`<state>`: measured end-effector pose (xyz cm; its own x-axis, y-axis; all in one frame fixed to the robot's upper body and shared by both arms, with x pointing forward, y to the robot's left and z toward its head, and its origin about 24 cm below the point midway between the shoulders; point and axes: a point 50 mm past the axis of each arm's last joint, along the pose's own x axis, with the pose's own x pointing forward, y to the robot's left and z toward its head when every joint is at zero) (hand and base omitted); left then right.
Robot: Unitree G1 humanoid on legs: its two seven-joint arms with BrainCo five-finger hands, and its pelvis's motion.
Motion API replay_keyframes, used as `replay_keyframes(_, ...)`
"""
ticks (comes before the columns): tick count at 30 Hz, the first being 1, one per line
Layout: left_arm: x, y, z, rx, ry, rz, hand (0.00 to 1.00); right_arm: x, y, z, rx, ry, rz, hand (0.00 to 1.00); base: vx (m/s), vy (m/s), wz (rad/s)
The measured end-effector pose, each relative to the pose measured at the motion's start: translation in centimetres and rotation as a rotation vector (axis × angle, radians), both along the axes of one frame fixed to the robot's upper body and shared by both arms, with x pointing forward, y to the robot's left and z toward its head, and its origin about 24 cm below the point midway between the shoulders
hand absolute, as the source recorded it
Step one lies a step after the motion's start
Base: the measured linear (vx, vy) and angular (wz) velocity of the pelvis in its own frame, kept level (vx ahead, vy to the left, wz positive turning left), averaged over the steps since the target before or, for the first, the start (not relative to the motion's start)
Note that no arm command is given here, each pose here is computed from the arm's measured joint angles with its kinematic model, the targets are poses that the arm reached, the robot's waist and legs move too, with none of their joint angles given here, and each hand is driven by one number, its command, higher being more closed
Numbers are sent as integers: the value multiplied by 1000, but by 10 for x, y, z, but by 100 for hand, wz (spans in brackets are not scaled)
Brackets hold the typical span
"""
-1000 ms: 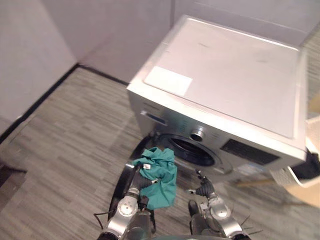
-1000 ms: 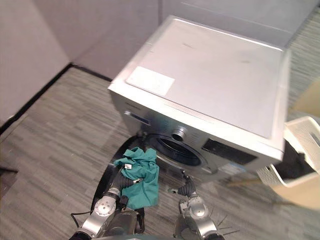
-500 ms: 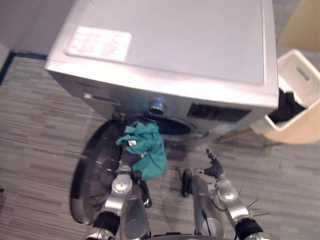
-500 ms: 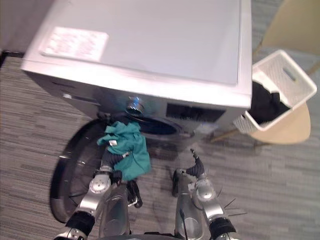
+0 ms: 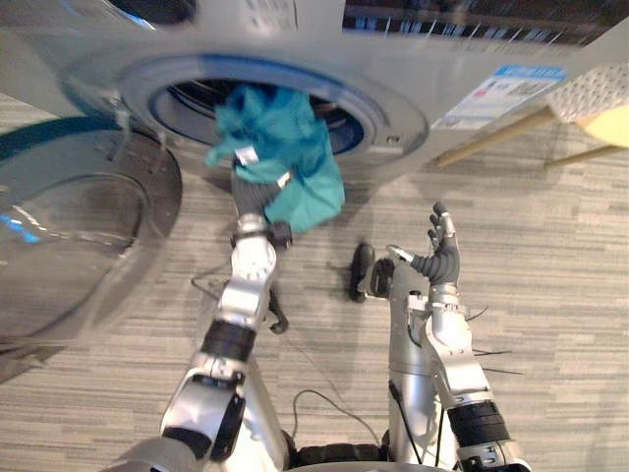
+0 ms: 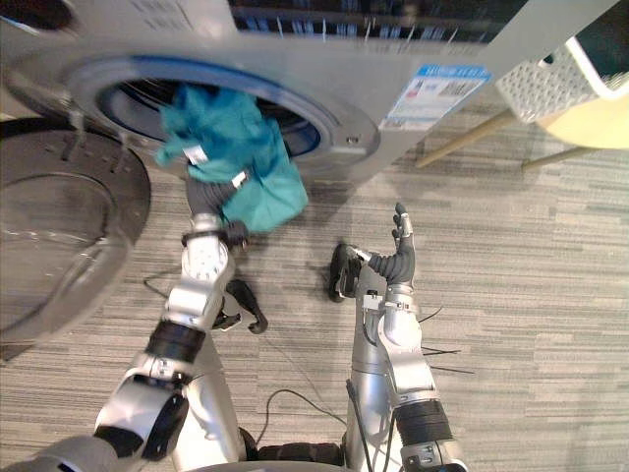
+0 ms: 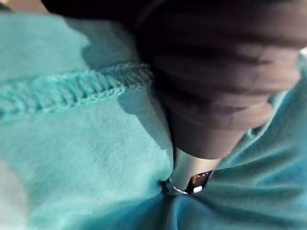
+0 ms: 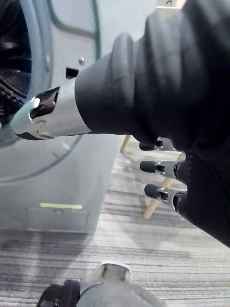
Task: Pick up the laundry basket with both hands and put the clothes into the washing machine.
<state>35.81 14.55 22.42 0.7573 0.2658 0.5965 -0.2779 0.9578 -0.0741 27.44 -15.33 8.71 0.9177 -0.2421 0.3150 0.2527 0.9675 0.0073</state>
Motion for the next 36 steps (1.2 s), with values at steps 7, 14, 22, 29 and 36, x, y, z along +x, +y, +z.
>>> replay_keyframes(7, -12, 5, 126, 118, -349, 157, 100, -9, 2, 25, 29, -158, 14, 0, -6, -38, 1)
replay_keyframes(14, -20, 6, 209, 303, -423, 329, 0, -13, 0, 37, 54, -221, 67, 0, 32, -20, -2)
replay_keyframes(22, 7, 28, 200, 582, -139, 471, 0, -15, -4, 43, 40, -246, 118, 0, 35, -29, 6)
replay_keyframes(29, 12, 35, 197, 547, -48, 377, 0, -14, -5, 42, 52, -238, 155, 0, 30, -28, 3)
replay_keyframes(36, 23, 10, 151, 436, -48, 240, 0, -8, -1, 24, 66, -156, 163, 0, 53, -39, 14)
